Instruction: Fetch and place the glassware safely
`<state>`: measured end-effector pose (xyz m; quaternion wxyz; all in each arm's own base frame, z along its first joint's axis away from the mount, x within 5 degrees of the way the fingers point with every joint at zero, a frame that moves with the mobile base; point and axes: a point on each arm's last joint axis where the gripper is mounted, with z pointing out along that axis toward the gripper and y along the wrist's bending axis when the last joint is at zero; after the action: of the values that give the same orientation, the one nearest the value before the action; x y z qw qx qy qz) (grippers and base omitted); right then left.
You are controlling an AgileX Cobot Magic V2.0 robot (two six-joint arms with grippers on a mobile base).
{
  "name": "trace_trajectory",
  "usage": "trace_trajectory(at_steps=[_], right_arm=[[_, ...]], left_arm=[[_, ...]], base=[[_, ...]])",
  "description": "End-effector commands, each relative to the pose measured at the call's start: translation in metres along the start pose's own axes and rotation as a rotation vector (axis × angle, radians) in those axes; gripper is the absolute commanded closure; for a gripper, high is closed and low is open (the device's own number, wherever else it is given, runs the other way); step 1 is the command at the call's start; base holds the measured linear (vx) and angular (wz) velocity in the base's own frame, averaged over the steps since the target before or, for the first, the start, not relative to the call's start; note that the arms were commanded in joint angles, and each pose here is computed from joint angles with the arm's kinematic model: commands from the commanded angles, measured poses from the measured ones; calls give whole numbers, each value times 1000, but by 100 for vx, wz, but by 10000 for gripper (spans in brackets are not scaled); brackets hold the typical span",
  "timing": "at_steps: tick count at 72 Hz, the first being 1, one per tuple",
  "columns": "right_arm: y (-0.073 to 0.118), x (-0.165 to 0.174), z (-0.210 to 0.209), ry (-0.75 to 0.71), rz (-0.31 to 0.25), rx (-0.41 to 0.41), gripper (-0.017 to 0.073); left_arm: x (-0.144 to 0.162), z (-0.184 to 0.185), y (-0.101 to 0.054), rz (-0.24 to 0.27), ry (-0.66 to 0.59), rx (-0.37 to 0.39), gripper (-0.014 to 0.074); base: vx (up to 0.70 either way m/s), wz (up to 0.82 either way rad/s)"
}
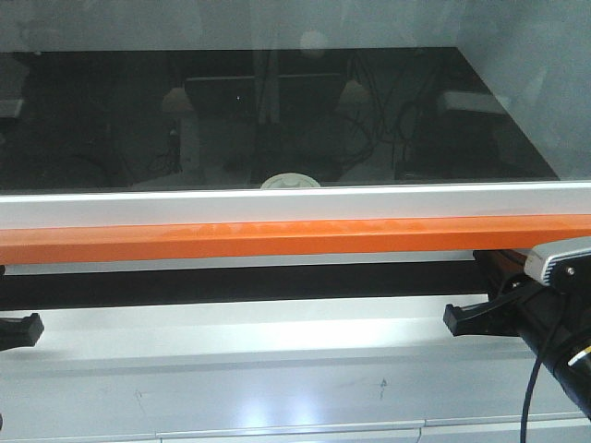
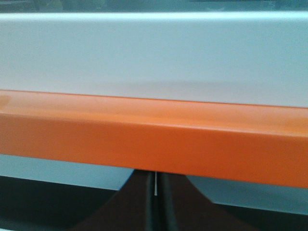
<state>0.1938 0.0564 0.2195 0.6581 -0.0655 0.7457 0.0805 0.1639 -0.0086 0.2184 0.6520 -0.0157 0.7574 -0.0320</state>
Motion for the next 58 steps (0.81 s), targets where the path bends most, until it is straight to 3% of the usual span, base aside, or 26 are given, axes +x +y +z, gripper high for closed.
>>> trace_trajectory(at_steps=[1,20,36,58], right_arm=[[3,-55,-1,-331,-18,-7,560],[5,-77,-3,-352,-20,-18,560],[6,-94,-7,-373,-74,-16,560],[5,-103,-17,-411,-76,-15,560]], left_arm=[[-66,-7,-4,-9,-424,18,601],[-96,-12,-7,-1,-465,31,601],[-101,-13,-10,21,-481,49,601],[-110,-12,-10,20,-497,51,601]], base=[[0,0],[0,0],[0,0],[0,0]])
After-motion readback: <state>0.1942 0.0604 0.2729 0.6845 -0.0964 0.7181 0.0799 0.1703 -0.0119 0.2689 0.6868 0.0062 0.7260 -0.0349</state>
